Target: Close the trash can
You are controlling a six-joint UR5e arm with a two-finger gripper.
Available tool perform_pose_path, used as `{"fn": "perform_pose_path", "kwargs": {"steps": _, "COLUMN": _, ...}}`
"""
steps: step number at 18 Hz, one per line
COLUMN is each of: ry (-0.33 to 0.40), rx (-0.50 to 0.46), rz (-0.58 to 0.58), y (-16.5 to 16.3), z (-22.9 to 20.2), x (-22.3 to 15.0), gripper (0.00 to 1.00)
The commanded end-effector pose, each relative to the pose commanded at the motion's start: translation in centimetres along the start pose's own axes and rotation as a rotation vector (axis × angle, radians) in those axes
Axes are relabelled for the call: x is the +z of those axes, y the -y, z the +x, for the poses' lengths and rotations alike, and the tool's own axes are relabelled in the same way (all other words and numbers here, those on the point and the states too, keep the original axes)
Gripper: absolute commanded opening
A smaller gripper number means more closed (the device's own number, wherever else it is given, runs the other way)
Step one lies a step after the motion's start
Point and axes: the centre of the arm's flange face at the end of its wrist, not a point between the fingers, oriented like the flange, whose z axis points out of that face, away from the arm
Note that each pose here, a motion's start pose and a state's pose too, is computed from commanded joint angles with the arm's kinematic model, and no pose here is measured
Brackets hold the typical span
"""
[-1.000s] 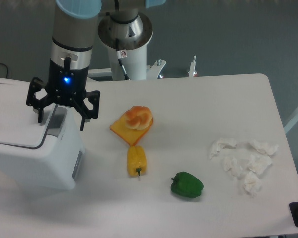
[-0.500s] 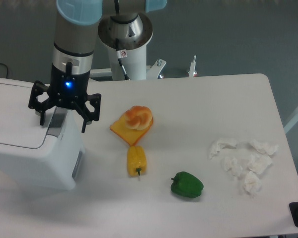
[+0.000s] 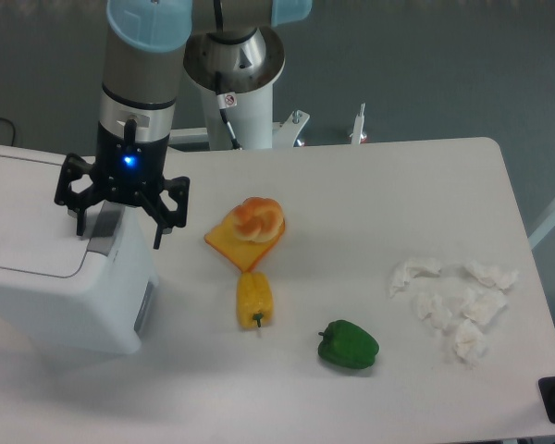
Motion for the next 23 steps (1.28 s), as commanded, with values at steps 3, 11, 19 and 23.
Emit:
{"fn": "perform_pose_path", "kwargs": {"steps": 3, "ry": 0.007, "rx": 0.002, "rz": 0.021, "y": 0.6, "z": -0.4, "x": -1.1, "gripper": 1.0}}
{"fn": "perform_pose_path", "kwargs": {"steps": 11, "ry": 0.099, "rx": 0.077, "rz": 0.103, "y": 2.4, "z": -10.4, "x": -6.1, "gripper": 1.0}}
{"fn": "perform_pose_path", "kwargs": {"steps": 19, "ry": 0.196, "rx": 0.292, "rz": 0.028, "y": -0.4, "z": -28.5, "x": -6.3, "gripper": 1.0}}
{"fn": "perform_pose_path", "kwargs": {"steps": 23, "ry": 0.258, "rx": 0.512, "rz": -0.131, "y": -3.0, "z": -36.0, "x": -4.9, "gripper": 1.0}}
